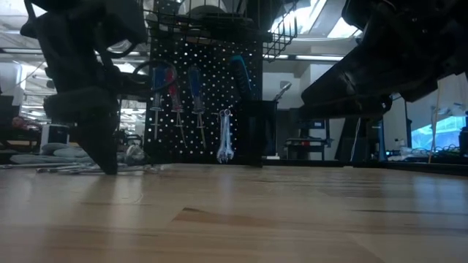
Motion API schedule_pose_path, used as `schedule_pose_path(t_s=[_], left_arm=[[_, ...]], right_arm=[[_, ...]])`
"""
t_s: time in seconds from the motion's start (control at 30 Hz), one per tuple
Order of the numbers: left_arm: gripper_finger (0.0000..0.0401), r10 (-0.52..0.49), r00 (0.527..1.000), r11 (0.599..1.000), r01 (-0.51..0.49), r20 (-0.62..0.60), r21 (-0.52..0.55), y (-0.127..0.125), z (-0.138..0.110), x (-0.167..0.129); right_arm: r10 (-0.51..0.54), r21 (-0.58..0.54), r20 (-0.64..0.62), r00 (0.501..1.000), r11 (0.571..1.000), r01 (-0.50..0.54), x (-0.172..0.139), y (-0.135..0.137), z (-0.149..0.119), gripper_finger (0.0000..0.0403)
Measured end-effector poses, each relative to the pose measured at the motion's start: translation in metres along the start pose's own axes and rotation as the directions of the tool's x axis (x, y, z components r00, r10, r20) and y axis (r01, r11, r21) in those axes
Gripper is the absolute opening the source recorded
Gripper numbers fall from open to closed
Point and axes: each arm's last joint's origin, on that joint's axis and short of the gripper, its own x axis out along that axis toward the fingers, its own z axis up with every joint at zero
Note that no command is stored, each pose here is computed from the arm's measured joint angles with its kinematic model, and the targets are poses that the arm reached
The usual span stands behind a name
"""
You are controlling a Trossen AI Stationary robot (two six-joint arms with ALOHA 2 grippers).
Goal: Hang tools onto peg board
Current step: Hang the wrench on the pegboard
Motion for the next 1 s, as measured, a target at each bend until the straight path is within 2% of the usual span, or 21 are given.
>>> schedule_pose_path(t_s=[0.23, 0.37, 0.47, 0.6, 0.7, 0.83, 1.0], left_arm=[[0.0014, 0.002, 0.999, 0.998, -0.004, 0.038, 0.069, -0.012, -0.002, -0.007], [0.0012, -0.047, 0.996, 0.993, 0.038, 0.074, 0.115, -0.023, 0.001, -0.020], [0.0001, -0.134, 0.986, 0.983, 0.119, 0.101, 0.142, -0.034, 0.006, -0.030], [0.0006, -0.201, 0.971, 0.969, 0.177, 0.133, 0.174, -0.043, 0.007, -0.032], [0.0005, -0.232, 0.959, 0.963, 0.202, 0.164, 0.180, -0.047, 0.009, -0.033], [0.0004, -0.221, 0.961, 0.966, 0.192, 0.164, 0.176, -0.044, 0.006, -0.030], [0.0002, -0.212, 0.960, 0.972, 0.188, 0.181, 0.141, -0.038, 0.002, -0.024]], right_arm=[[0.009, 0.003, 0.015, 1.000, 1.000, -0.009, 0.000, 0.001, 0.002, 0.0182], [0.029, -0.032, 0.050, 0.998, 0.999, -0.027, 0.001, 0.005, 0.008, 0.0182], [0.040, -0.159, 0.082, 0.996, 0.987, -0.026, 0.003, 0.010, 0.018, 0.0182], [0.038, -0.412, 0.096, 0.995, 0.911, 0.005, 0.010, 0.007, 0.029, 0.0182], [0.036, -0.502, 0.087, 0.996, 0.865, 0.012, 0.020, -0.006, 0.038, 0.0182], [0.077, -0.493, 0.031, 0.997, 0.869, -0.052, 0.041, -0.031, 0.042, 0.0182], [0.109, -0.413, -0.015, 0.994, 0.905, -0.106, 0.069, -0.059, 0.034, 0.0182]])
